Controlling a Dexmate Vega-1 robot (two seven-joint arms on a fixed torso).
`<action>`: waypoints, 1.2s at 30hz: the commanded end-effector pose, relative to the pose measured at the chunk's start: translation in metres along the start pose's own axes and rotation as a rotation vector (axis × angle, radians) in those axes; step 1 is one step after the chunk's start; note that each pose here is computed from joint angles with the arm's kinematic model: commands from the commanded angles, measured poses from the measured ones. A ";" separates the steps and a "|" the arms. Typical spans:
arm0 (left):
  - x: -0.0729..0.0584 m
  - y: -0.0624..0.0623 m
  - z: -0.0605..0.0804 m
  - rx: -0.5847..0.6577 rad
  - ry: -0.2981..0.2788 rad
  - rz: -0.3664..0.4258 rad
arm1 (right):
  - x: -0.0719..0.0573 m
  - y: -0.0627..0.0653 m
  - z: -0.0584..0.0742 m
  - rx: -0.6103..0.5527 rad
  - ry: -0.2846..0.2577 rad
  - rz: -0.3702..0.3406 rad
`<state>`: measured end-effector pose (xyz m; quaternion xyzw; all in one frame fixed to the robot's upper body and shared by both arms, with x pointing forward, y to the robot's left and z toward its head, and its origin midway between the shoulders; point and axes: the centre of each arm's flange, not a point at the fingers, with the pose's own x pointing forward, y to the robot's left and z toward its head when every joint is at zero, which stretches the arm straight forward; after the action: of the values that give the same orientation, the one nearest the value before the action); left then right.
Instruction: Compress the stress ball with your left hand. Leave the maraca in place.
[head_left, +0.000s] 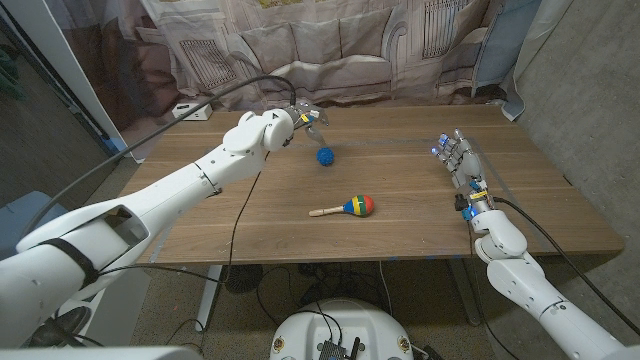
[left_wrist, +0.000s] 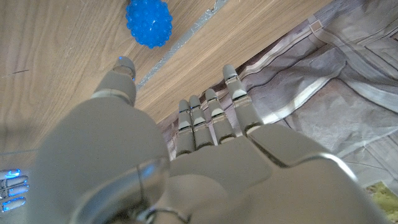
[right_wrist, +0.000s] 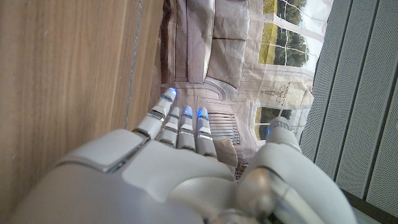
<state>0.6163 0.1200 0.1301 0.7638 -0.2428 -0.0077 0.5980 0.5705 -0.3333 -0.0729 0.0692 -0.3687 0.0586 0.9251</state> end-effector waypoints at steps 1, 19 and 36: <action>0.008 -0.002 0.005 0.033 -0.013 -0.036 | -0.002 -0.002 0.003 -0.001 -0.007 -0.002; 0.023 -0.015 0.006 0.015 -0.021 -0.096 | -0.005 -0.002 0.003 -0.006 0.001 -0.004; 0.041 -0.034 0.006 -0.009 -0.013 -0.137 | -0.011 -0.001 0.002 -0.019 0.040 -0.007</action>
<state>0.6479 0.1033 0.1164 0.7816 -0.2044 -0.0526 0.5870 0.5640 -0.3349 -0.0760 0.0671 -0.3632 0.0552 0.9276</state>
